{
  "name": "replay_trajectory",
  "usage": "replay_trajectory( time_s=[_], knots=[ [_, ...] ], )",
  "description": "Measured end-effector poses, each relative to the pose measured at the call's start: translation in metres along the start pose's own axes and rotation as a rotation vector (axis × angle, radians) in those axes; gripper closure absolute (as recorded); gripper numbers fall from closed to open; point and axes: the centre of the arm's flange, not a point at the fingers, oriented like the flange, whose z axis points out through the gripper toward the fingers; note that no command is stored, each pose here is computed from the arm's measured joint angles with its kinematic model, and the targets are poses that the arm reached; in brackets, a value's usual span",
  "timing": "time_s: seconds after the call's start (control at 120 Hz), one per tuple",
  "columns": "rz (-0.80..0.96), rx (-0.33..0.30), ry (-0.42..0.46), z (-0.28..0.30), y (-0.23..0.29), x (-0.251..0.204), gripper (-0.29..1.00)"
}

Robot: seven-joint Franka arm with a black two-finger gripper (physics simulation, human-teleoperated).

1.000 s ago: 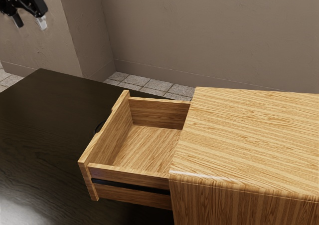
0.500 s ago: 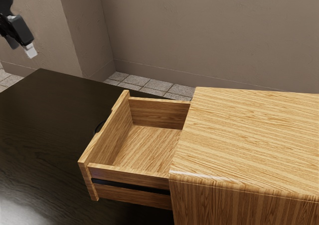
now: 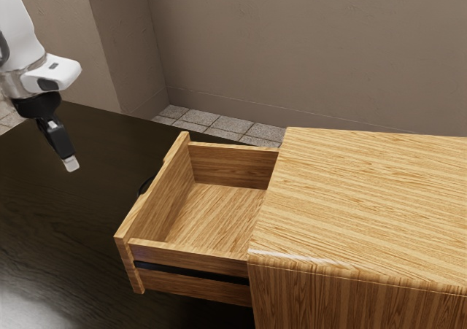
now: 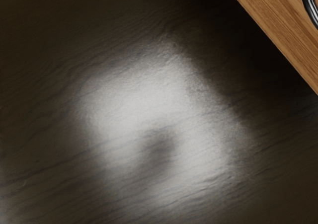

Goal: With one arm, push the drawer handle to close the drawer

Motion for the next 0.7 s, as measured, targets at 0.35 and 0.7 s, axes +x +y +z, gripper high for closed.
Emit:
replay_trajectory(
  time_s=[0.35,0.7],
  knots=[
    [0.181,0.036,-0.005,0.034,-0.002,0.036,0.03],
    [0.424,0.078,-0.066,0.079,0.034,0.103,0.61]
  ],
)
